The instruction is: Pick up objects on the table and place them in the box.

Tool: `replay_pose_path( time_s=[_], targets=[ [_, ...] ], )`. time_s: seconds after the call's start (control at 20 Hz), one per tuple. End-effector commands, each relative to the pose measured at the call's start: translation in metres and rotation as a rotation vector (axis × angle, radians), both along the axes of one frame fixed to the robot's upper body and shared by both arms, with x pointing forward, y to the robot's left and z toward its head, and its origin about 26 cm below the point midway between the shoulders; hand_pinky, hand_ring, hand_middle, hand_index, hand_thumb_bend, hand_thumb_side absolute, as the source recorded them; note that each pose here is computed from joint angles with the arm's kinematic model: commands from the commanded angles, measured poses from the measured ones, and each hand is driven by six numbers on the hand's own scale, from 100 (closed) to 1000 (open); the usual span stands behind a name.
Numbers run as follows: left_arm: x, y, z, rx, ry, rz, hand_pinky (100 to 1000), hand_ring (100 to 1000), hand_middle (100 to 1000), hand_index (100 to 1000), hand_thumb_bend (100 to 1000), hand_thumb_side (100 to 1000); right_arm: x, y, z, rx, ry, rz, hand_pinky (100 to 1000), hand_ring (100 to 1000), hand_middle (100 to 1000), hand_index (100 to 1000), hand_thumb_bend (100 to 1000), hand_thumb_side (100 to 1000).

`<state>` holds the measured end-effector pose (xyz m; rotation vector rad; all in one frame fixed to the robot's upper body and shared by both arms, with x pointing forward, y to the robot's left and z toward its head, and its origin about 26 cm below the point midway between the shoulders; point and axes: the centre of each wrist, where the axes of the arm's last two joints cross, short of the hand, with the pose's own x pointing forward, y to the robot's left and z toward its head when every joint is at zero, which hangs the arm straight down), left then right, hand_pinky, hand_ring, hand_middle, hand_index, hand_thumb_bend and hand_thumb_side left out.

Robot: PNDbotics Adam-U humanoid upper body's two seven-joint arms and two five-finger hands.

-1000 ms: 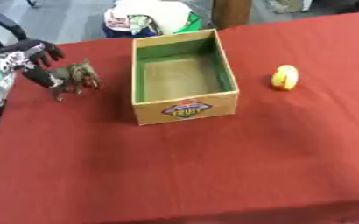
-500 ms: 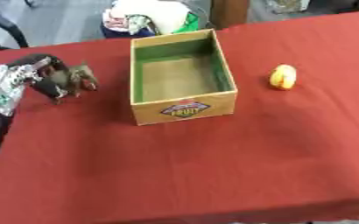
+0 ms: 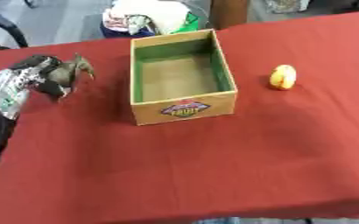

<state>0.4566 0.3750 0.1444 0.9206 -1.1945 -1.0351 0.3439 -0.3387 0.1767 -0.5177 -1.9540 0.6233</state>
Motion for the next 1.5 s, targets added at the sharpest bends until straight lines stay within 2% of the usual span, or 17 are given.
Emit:
replay_pose_path(
  time_s=[0.05, 0.2, 0.5, 0.7, 0.85, 1.1, 1.3, 1.5],
  targets=[
    [0.003, -0.006, 0.040, -0.009, -0.121, -0.052, 452, 296, 293, 538, 100, 186, 0.000, -0.003, 0.009, -0.012, -0.022, 0.002, 535, 587, 613, 704, 100, 100],
    [0.009, -0.032, 0.059, -0.033, -0.170, -0.135, 460, 299, 295, 540, 100, 176, 0.000, -0.002, 0.008, -0.014, -0.018, 0.008, 535, 587, 613, 704, 100, 100],
    [0.022, -0.110, 0.082, -0.040, -0.228, -0.337, 469, 306, 302, 546, 100, 166, 0.003, 0.009, 0.007, -0.021, -0.001, 0.058, 535, 586, 611, 704, 100, 100],
    [0.024, -0.162, 0.084, -0.021, -0.241, -0.468, 479, 318, 313, 554, 100, 162, 0.005, 0.017, 0.006, -0.027, 0.010, 0.096, 535, 586, 611, 703, 100, 100],
    [0.024, -0.189, 0.079, 0.000, -0.231, -0.533, 483, 324, 319, 557, 100, 161, 0.007, 0.022, 0.006, -0.033, 0.016, 0.122, 535, 586, 611, 703, 100, 100],
    [0.025, -0.204, 0.057, 0.058, -0.137, -0.594, 494, 341, 335, 571, 100, 162, 0.008, 0.024, 0.006, -0.034, 0.018, 0.130, 534, 586, 610, 702, 100, 100],
    [0.026, -0.198, 0.046, 0.122, -0.039, -0.616, 503, 354, 347, 581, 100, 160, 0.008, 0.022, 0.005, -0.036, 0.021, 0.122, 534, 585, 610, 702, 100, 100],
    [0.026, -0.187, 0.038, 0.168, 0.024, -0.595, 520, 369, 363, 593, 100, 141, 0.008, 0.022, 0.005, -0.036, 0.019, 0.118, 534, 585, 610, 701, 100, 100]
  ],
)
